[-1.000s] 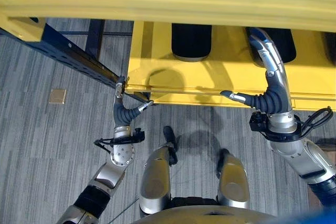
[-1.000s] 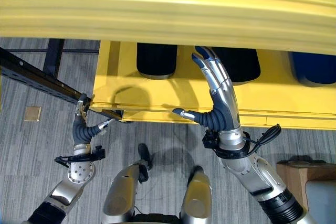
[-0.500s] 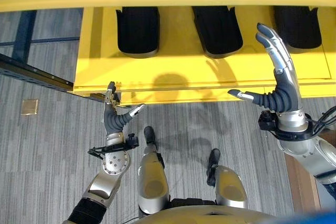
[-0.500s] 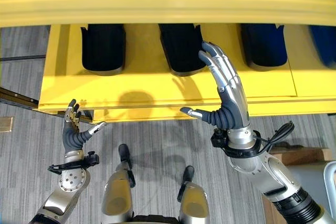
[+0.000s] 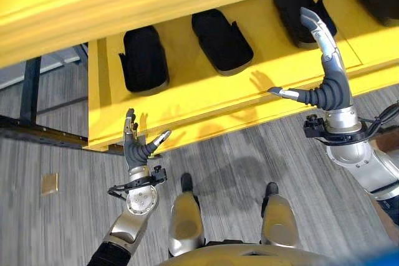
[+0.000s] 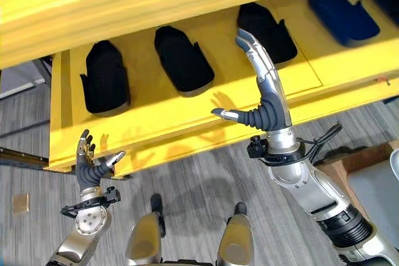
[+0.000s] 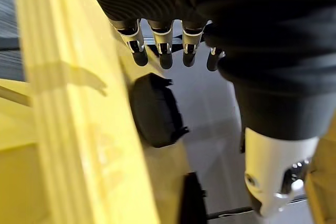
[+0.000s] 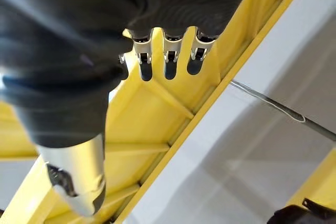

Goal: Move parts from the plastic box to the shelf.

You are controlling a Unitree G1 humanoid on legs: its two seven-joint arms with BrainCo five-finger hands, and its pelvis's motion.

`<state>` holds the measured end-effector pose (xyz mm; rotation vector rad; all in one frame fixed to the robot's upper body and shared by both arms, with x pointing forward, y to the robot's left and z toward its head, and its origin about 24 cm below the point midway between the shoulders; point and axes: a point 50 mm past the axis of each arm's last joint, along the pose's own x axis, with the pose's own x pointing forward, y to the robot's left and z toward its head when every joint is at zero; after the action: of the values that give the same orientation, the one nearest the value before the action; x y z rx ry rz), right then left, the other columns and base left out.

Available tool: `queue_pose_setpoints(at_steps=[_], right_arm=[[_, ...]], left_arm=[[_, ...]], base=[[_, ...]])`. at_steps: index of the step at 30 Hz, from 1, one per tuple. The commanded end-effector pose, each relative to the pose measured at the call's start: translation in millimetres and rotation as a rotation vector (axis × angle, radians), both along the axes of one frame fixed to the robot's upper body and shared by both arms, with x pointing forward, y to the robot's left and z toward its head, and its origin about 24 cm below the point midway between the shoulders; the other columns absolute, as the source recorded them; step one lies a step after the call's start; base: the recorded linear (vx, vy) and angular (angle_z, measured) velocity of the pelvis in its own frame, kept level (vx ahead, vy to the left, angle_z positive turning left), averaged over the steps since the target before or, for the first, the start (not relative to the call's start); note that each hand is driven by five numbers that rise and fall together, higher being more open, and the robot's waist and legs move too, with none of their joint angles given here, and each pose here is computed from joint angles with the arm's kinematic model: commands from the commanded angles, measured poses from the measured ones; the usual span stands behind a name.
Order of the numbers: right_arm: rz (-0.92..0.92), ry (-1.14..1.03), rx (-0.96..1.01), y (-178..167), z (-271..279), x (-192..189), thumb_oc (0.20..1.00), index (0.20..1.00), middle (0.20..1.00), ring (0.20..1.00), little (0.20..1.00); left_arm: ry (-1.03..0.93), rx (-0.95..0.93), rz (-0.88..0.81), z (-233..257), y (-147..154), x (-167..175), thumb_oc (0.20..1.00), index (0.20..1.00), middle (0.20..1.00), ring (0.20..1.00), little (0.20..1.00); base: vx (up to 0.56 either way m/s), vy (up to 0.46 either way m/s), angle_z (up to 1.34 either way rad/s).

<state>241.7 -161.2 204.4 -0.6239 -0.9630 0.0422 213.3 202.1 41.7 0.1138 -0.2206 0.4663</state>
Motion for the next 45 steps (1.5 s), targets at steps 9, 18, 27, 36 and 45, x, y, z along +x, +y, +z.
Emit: queue_pose_setpoints(at_steps=[9,18,27,36,45], right_arm=[[-0.003,-0.014,0.194,-5,15,17,1.000,1.000,1.000,1.000,1.000],[-0.037,0.002,0.287,-9,23,35,1.000,1.000,1.000,1.000,1.000],[-0.101,0.030,0.353,-20,31,60,1.000,1.000,1.000,1.000,1.000],[-0.131,0.051,0.416,-29,42,74,1.000,1.000,1.000,1.000,1.000],[-0.137,0.145,0.470,-37,61,96,1.000,1.000,1.000,1.000,1.000]], left_arm=[[-0.011,0.019,-0.018,1,-1,-4,1.000,1.000,1.000,1.000,1.000],[-0.041,0.049,-0.058,11,0,-2,1.000,1.000,1.000,1.000,1.000],[-0.075,0.062,-0.124,21,1,-4,1.000,1.000,1.000,1.000,1.000],[-0.063,0.077,-0.155,24,1,-2,1.000,1.000,1.000,1.000,1.000],[-0.052,0.088,-0.199,24,-2,2,1.000,1.000,1.000,1.000,1.000]], base=[[-0.04,-0.004,0.02],[-0.04,-0.059,0.09],[-0.01,-0.073,0.06],[0.03,-0.028,0.04],[-0.01,-0.003,0.03]])
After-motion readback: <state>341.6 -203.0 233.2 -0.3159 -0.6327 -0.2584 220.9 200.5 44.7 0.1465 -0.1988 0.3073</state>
